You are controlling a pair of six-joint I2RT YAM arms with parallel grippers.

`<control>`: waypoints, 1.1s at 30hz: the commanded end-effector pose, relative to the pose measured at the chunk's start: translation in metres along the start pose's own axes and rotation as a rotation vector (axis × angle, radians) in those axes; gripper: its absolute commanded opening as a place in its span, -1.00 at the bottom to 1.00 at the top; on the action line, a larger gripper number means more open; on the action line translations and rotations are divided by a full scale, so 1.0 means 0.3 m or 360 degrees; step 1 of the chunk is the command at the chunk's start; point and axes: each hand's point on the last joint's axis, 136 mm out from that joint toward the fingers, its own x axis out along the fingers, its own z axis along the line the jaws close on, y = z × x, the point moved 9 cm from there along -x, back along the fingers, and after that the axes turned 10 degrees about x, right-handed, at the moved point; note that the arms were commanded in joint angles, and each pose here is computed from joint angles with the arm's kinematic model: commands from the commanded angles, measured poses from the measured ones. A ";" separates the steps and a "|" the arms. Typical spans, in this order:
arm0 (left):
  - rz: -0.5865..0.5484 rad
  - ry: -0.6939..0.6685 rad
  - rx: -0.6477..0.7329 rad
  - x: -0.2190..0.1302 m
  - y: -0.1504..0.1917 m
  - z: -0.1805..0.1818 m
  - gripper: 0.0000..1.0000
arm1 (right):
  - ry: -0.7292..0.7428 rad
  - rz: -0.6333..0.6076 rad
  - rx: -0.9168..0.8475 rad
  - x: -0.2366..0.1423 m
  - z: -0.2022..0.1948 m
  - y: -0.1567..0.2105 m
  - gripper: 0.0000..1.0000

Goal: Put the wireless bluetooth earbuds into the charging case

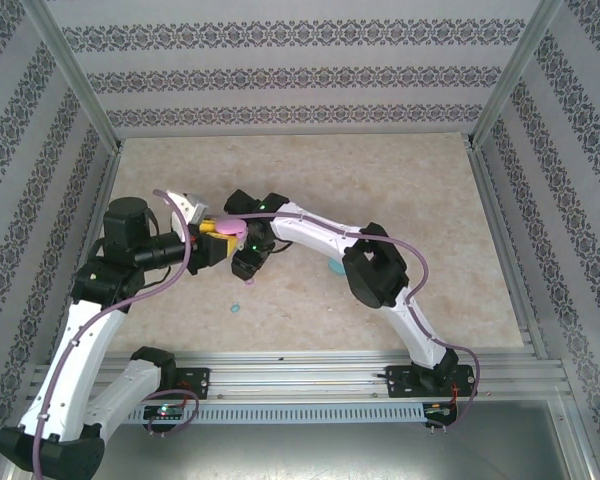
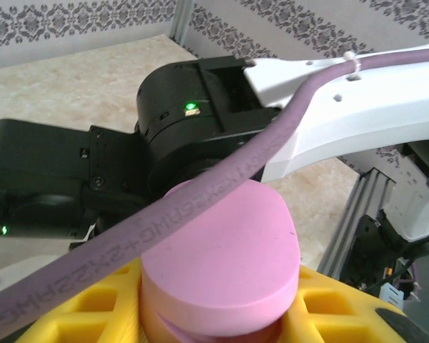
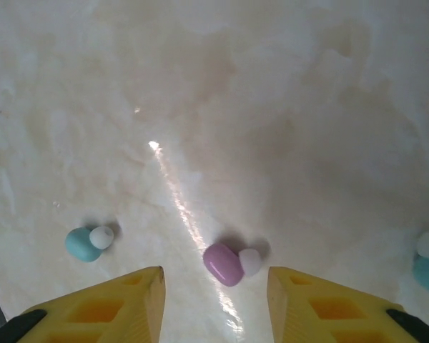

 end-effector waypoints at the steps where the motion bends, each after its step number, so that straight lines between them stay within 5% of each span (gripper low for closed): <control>1: -0.0069 0.0060 0.0017 -0.046 -0.027 -0.046 -0.90 | 0.0002 -0.0062 -0.0301 -0.014 0.071 -0.002 -0.11; 17: -0.0065 0.0058 -0.0038 -0.044 0.010 -0.051 -0.90 | 0.0344 0.0104 -0.0560 0.110 0.047 0.030 -0.04; 33: -0.0070 0.0062 -0.0041 -0.038 0.008 -0.046 -0.90 | 0.0373 0.0214 -0.0589 0.206 0.045 0.055 -0.12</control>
